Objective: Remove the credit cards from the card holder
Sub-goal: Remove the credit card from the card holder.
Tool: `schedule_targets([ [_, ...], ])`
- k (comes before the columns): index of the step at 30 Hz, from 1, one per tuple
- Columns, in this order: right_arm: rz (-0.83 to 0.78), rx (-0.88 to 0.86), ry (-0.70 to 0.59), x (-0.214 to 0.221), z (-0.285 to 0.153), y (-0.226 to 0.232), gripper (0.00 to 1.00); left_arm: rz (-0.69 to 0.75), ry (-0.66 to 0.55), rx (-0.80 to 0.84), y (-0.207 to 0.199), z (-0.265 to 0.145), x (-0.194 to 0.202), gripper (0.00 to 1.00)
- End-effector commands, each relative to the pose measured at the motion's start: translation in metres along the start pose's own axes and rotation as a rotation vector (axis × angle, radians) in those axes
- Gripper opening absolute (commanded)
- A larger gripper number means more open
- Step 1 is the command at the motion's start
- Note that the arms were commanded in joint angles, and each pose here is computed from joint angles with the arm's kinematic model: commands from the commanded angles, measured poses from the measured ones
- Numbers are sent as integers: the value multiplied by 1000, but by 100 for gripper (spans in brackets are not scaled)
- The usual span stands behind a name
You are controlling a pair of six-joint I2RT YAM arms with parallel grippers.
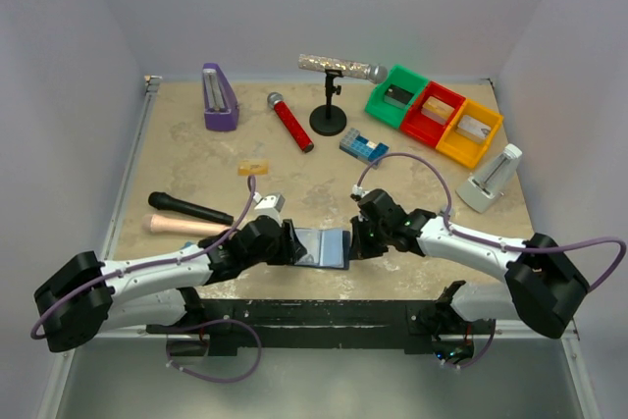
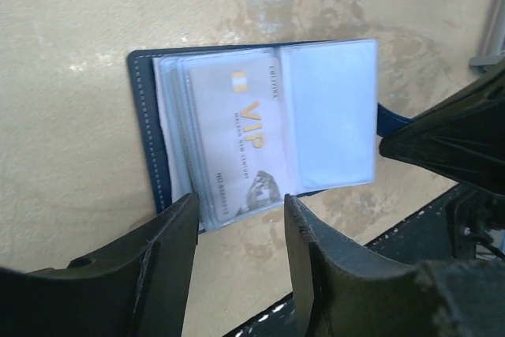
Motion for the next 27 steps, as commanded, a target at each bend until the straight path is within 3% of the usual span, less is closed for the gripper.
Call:
schedule_targets([
  [1, -14, 37, -32, -7, -6, -2, 0, -6, -36, -87, 18, -4, -5, 51],
  [3, -13, 72, -32, -8, -10, -7, 0, -5, -48, -101, 22, -7, -8, 51],
  [9, -28, 180, -97, -24, -37, -14, 39, 7, -126, -70, 22, -19, -25, 51],
  [13, -40, 134, -180, -39, -61, -1, 51, 16, -155, 5, 8, -27, -38, 51],
  [16, -47, 24, -241, -51, -70, 18, 52, 30, -159, 96, -7, -29, -42, 48],
  [19, -58, -193, -273, -59, -67, 52, 52, 40, -154, 200, -25, -27, -46, 43],
  [22, -11, -315, -248, -62, -52, 72, 51, 46, -132, 230, -31, -20, -45, 31],
  [27, 24, -447, -211, -64, -28, 89, 40, 38, -109, 203, -25, -7, -43, 7],
])
Point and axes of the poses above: each gripper's point midway between its finger pads, its own z axis out along the fingers, its own y axis along the line the jaws close on, x = y × z, the point moved 3 cm from there along -z, back along the fingers, and after that the axes turned 4 degrees about -z, right-handed, at the moved point
